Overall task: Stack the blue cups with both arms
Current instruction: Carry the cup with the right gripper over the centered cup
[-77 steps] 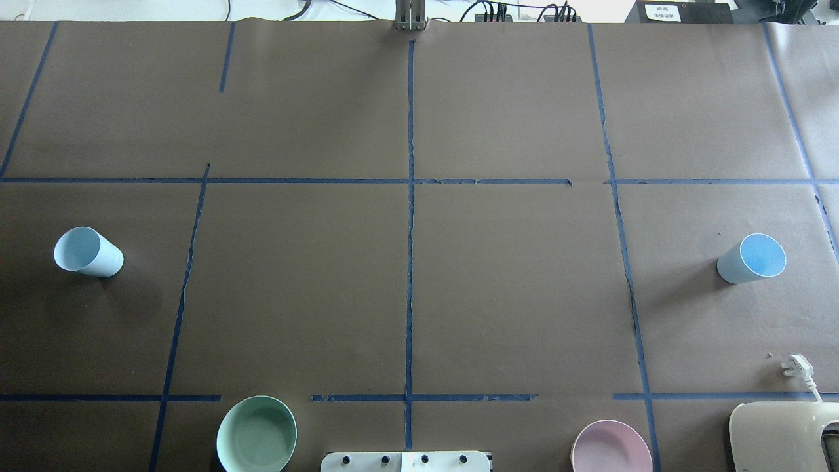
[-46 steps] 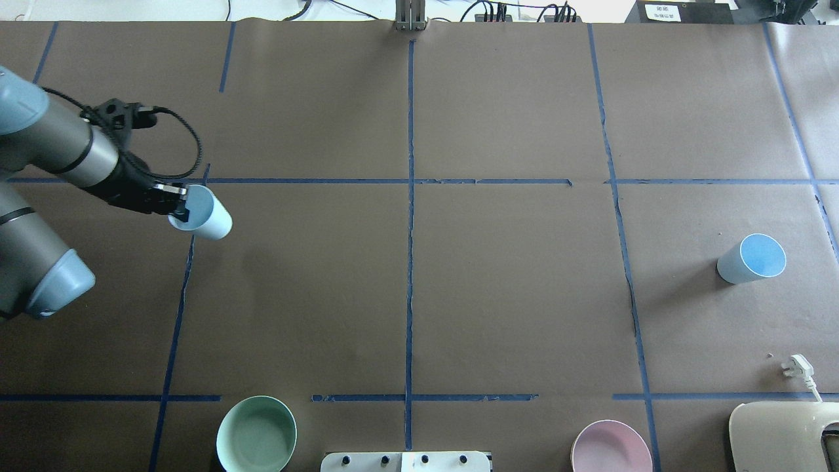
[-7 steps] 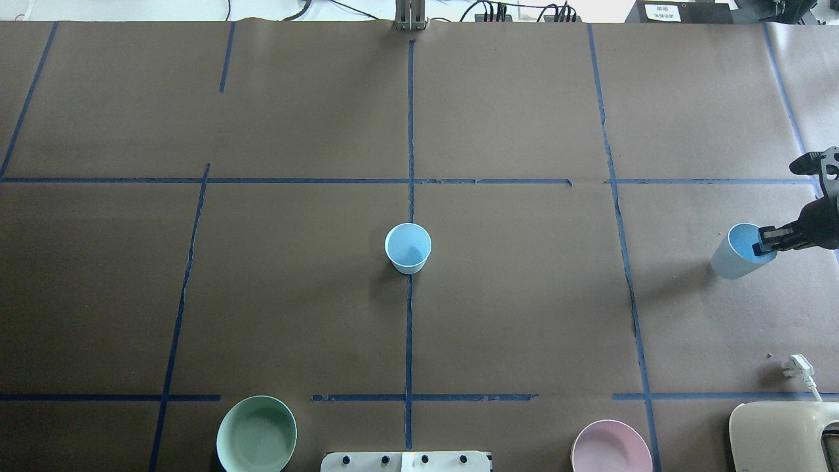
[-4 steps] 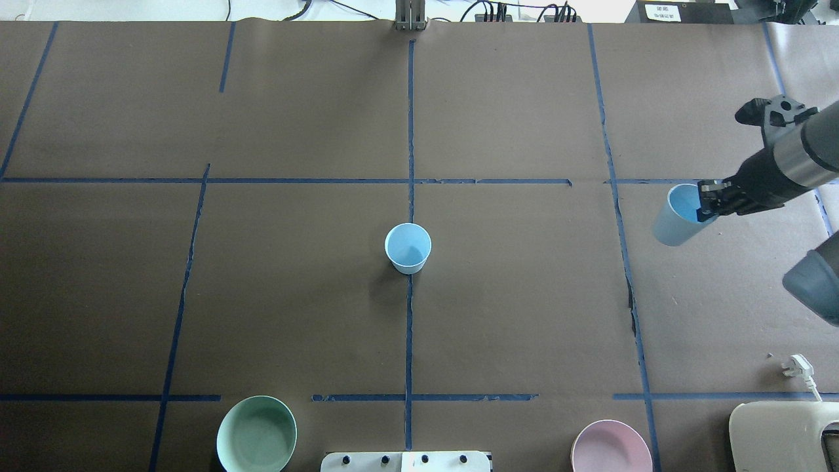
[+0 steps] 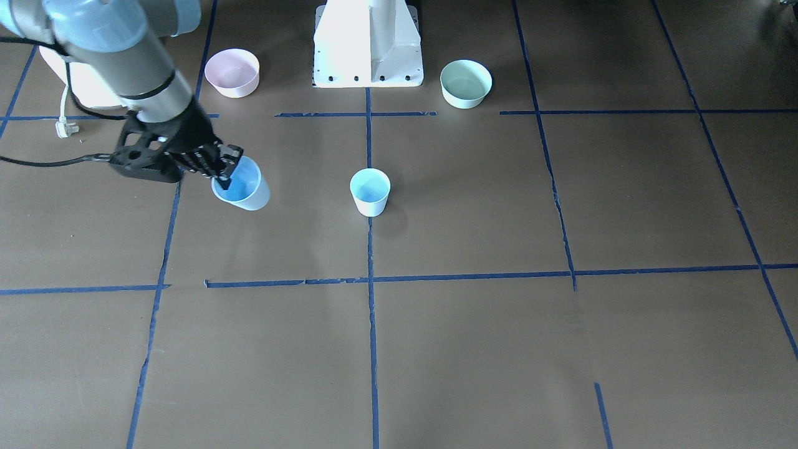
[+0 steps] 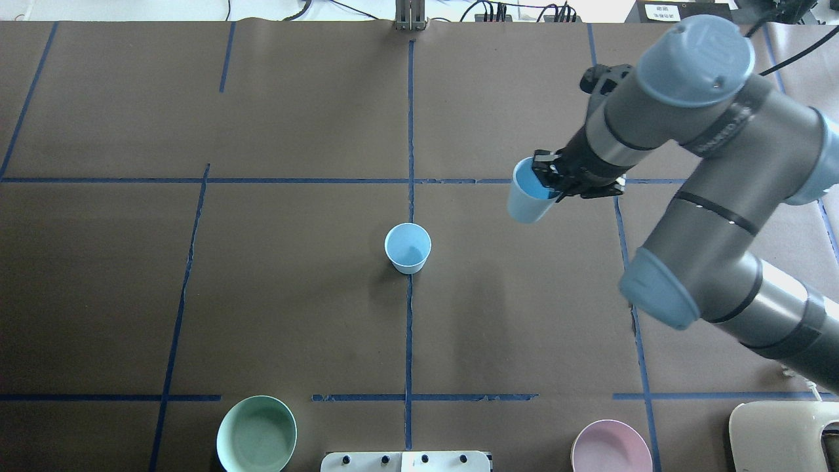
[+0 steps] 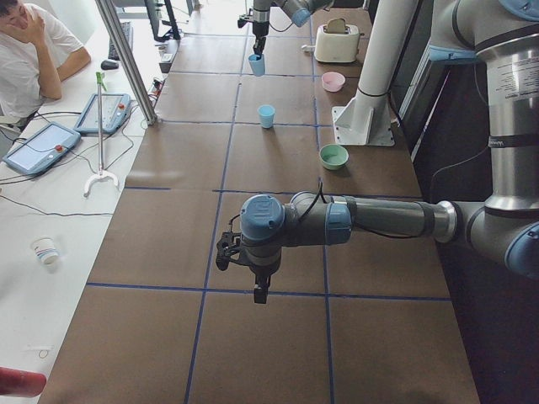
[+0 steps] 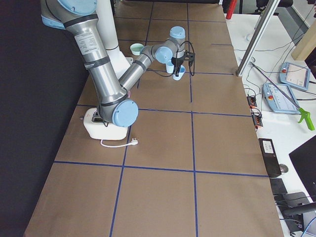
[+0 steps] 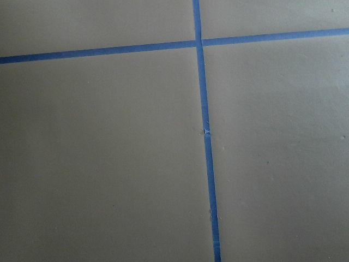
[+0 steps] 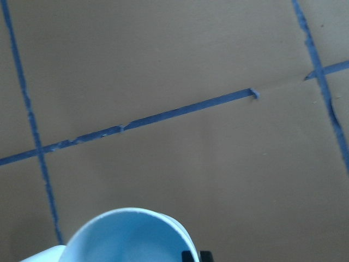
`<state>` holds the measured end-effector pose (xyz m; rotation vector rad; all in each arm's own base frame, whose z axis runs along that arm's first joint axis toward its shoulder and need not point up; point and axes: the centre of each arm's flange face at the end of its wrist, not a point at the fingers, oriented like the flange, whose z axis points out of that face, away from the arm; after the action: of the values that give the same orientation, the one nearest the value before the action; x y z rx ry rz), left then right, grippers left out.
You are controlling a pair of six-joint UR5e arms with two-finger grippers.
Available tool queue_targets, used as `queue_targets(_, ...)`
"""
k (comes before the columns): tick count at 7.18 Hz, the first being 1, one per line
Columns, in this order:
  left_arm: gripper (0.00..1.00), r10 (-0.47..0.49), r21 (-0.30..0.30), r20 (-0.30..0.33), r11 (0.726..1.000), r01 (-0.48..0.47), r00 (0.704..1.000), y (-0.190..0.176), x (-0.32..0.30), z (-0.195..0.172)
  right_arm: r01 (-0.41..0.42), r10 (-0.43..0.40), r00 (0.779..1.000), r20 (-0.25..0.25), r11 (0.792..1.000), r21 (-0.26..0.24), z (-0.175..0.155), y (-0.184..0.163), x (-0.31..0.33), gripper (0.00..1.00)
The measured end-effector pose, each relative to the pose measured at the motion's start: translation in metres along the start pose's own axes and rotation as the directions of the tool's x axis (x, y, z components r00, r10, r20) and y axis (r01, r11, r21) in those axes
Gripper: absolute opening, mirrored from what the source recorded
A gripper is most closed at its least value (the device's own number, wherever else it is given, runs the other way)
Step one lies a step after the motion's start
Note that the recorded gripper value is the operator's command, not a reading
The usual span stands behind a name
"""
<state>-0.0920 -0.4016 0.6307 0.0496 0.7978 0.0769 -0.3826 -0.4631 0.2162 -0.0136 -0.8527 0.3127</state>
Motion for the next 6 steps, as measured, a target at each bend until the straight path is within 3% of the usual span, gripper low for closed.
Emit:
queue_targets(3,1.00,-0.002,-0.001,-0.001,1.000,0.002,1.000,0.000,0.000,0.001,-0.088,0.088,0.996,-0.001,0.992,0.093,0.011,0.089,-0.109,0.00)
queue_targets(5,1.00,-0.002,-0.001,-0.004,1.000,0.002,1.000,0.000,0.000,0.001,-0.116,0.118,0.993,-0.008,0.984,0.134,0.037,0.118,-0.137,0.00)
queue_targets(6,1.00,-0.001,-0.001,-0.004,1.000,0.001,1.000,0.000,0.001,0.001,-0.117,0.120,0.993,-0.009,0.983,0.139,0.046,0.122,-0.141,0.05)
